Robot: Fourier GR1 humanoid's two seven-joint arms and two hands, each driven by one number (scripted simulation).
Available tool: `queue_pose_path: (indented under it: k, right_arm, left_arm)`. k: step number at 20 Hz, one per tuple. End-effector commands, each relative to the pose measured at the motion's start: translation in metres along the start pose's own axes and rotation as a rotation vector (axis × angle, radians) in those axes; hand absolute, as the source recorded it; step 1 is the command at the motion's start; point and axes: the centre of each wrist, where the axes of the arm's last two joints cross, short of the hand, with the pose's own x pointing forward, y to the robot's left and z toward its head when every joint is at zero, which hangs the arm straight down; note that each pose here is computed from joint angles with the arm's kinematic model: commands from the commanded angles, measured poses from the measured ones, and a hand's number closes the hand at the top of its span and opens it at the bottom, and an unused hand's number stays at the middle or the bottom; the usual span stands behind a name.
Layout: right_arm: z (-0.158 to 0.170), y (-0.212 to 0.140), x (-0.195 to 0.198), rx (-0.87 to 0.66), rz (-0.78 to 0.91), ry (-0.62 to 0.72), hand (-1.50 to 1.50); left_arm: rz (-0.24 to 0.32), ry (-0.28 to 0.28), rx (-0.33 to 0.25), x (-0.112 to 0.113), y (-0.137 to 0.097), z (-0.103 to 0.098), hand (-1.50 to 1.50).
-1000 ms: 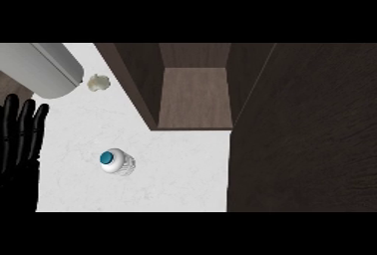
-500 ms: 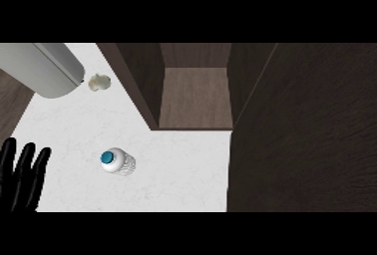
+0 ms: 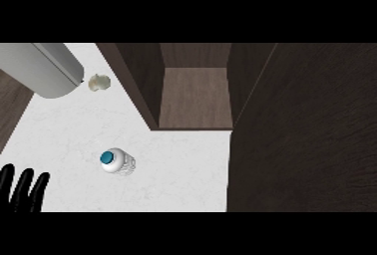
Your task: Pick up the bottled water, place it into the cabinet and close the cabinet
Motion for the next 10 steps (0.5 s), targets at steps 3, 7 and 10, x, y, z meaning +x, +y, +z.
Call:
queue_pose_path:
  k: [3, 7, 10]
  right_arm:
    - [0.022, 0.005, 0.040, 0.034, -0.021, -0.027, -1.50]
    - [0.029, 0.000, 0.040, 0.013, 0.003, -0.029, -1.50]
    - [0.028, 0.005, 0.038, 0.008, -0.004, -0.052, -1.50]
  left_arm:
    - [-0.003, -0.020, 0.007, 0.006, -0.001, 0.008, -1.50]
    - [-0.025, -0.019, 0.014, 0.007, 0.006, 0.013, -1.50]
    - [-0.022, -0.007, 0.024, -0.009, 0.005, 0.007, -1.50]
